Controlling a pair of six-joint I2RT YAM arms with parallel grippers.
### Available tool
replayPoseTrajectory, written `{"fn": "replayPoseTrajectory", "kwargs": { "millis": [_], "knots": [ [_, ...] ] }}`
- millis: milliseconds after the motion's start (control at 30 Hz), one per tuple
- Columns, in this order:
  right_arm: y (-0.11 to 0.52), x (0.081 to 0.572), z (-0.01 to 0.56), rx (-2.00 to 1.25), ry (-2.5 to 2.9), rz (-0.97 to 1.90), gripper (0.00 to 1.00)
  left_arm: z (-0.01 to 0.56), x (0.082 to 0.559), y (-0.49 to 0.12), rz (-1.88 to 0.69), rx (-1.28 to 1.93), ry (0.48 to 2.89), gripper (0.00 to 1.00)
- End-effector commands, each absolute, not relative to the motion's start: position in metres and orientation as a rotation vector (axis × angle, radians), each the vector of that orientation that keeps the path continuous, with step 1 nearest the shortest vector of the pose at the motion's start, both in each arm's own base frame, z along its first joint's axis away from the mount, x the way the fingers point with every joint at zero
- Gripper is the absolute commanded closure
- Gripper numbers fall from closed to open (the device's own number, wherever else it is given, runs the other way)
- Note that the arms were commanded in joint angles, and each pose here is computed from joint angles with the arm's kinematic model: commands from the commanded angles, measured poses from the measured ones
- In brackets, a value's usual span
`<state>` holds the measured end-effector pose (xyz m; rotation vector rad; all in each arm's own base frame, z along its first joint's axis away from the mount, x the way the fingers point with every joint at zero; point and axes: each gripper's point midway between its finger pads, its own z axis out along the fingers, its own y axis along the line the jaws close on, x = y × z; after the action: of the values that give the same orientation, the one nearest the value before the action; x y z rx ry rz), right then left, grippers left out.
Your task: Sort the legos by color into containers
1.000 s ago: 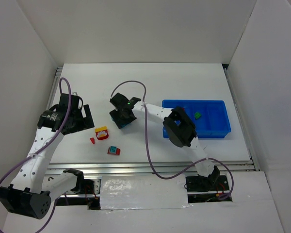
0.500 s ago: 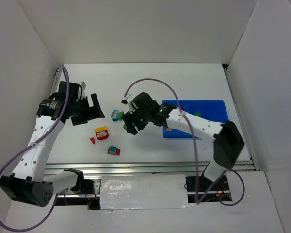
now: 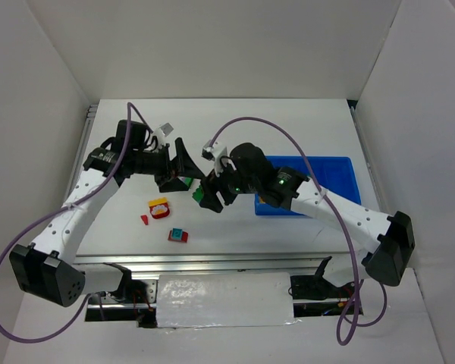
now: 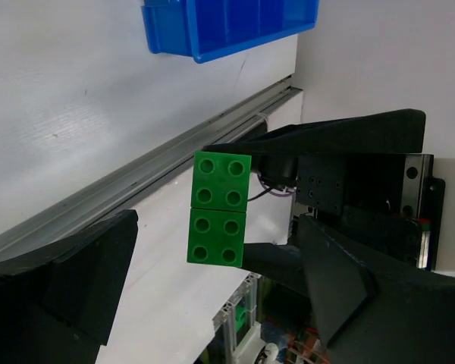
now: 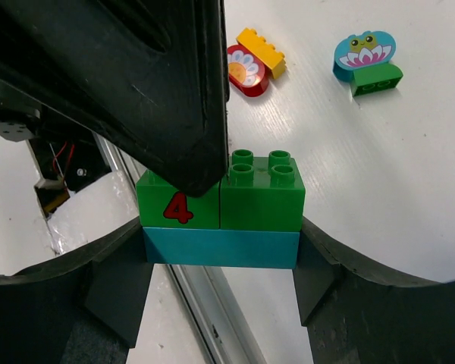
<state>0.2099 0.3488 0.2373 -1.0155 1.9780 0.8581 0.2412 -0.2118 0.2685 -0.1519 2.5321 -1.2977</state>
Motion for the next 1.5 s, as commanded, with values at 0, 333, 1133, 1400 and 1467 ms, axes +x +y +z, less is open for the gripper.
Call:
{"fn": "replayPoseTrajectory", "kwargs": {
  "millis": [0,333,1133,1400,1467],
  "knots": [
    [0.349,0.207,0.262,-0.982,1.895,0.89,0.66,0.276,0.238,-0.221,-1.388,-0.155,2.509,0.02],
    [0.351,0.209,0.268,-1.003,1.874,0.864,0.64,0.256,0.225,-0.238,-1.403,-0.111,2.609,0.22],
    [0.313,0.193,0.29,-0.865,1.891,1.163,0.0,0.306,0.25,-0.254,-1.377,0.199,2.287,1.0],
    [0.28,0.175,0.327,-0.804,1.744,1.516,0.0,0.323,0.222,-0.262,-1.522,0.54,2.067,1.0],
    [0.279,0.179,0.33,-0.788,1.742,1.546,0.01,0.328,0.209,-0.264,-1.588,0.631,2.02,1.0]
  ]
}}
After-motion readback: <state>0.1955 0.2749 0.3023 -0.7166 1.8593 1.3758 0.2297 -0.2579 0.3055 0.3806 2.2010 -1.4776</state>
